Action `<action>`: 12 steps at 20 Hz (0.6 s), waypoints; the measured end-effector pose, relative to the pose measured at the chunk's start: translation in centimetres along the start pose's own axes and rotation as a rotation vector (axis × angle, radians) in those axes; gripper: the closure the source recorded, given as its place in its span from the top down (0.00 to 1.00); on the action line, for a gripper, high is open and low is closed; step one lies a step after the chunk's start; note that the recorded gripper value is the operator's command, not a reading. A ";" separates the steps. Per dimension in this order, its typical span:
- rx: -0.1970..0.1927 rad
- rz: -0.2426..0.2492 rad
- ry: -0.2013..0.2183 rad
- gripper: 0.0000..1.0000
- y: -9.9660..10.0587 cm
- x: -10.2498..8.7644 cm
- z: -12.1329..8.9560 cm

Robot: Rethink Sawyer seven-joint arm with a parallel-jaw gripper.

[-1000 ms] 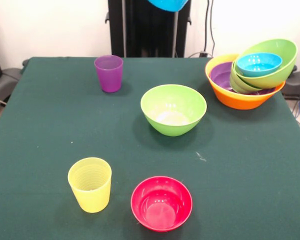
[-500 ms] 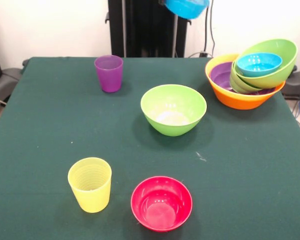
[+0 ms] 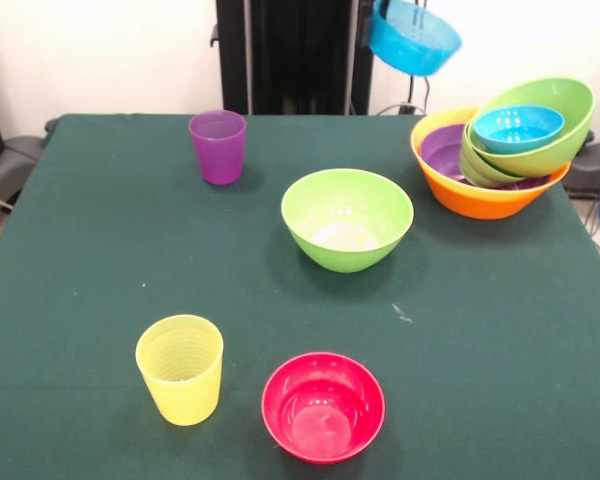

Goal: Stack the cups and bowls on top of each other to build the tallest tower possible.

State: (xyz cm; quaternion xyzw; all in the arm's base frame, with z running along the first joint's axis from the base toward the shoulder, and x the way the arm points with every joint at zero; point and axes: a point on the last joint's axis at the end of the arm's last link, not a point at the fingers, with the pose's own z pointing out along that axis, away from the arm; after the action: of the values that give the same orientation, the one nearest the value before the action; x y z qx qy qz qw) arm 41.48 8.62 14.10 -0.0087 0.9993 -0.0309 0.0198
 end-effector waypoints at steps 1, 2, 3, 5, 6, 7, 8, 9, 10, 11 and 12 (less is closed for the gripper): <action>-0.002 0.001 -0.008 0.00 0.2 -0.6 0.0; -0.003 0.002 -0.014 0.00 0.5 -1.0 0.0; -0.004 0.002 -0.019 0.00 0.7 -1.4 -0.1; -0.009 -0.001 -0.035 0.00 1.6 -2.6 -0.1; -0.014 -0.006 -0.047 0.00 2.4 -3.4 -0.1; -0.017 -0.009 -0.052 0.00 2.9 -3.9 -0.1; -0.018 -0.011 -0.055 0.00 3.2 -4.1 -0.1; -0.023 -0.023 -0.064 0.00 4.7 -5.3 -0.2; -0.024 -0.025 -0.065 0.00 5.2 -5.8 -0.2; -0.026 -0.028 -0.066 0.00 5.9 -6.3 -0.2; -0.026 -0.030 -0.065 0.00 6.5 -6.6 -0.2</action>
State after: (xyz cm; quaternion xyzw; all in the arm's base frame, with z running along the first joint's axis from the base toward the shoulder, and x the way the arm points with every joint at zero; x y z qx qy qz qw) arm 47.98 15.22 14.18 -0.0252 0.9982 -0.0181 0.0516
